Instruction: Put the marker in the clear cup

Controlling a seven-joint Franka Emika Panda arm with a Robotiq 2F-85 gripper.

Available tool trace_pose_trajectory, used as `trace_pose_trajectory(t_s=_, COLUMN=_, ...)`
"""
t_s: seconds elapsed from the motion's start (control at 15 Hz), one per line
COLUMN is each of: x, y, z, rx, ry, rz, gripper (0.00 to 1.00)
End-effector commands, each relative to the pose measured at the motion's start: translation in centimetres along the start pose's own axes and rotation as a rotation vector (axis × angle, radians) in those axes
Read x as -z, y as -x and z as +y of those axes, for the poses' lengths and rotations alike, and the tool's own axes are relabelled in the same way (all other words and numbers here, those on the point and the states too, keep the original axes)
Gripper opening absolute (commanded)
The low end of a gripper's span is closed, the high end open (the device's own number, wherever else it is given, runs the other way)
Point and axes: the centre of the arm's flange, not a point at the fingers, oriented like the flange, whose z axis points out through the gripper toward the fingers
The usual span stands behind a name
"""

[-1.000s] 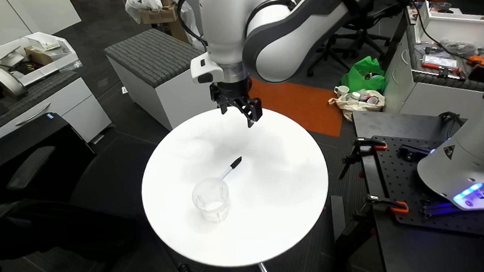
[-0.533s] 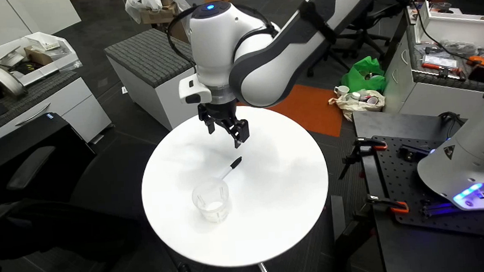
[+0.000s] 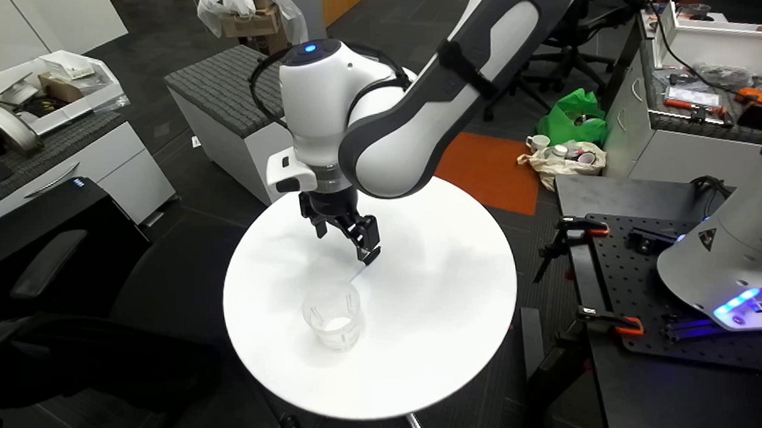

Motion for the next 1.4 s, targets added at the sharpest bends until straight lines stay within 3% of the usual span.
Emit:
trace_pose_trajectory(t_s=0.0, x=-1.7, y=-0.2, z=0.9, rx=0.025, ry=-0.038, rz=0.019, gripper=1.0)
trace_pose_trajectory(t_s=1.33, x=-7.1, y=0.0, z=1.1, rx=0.0, ry=-0.115, rz=0.015, gripper=1.0)
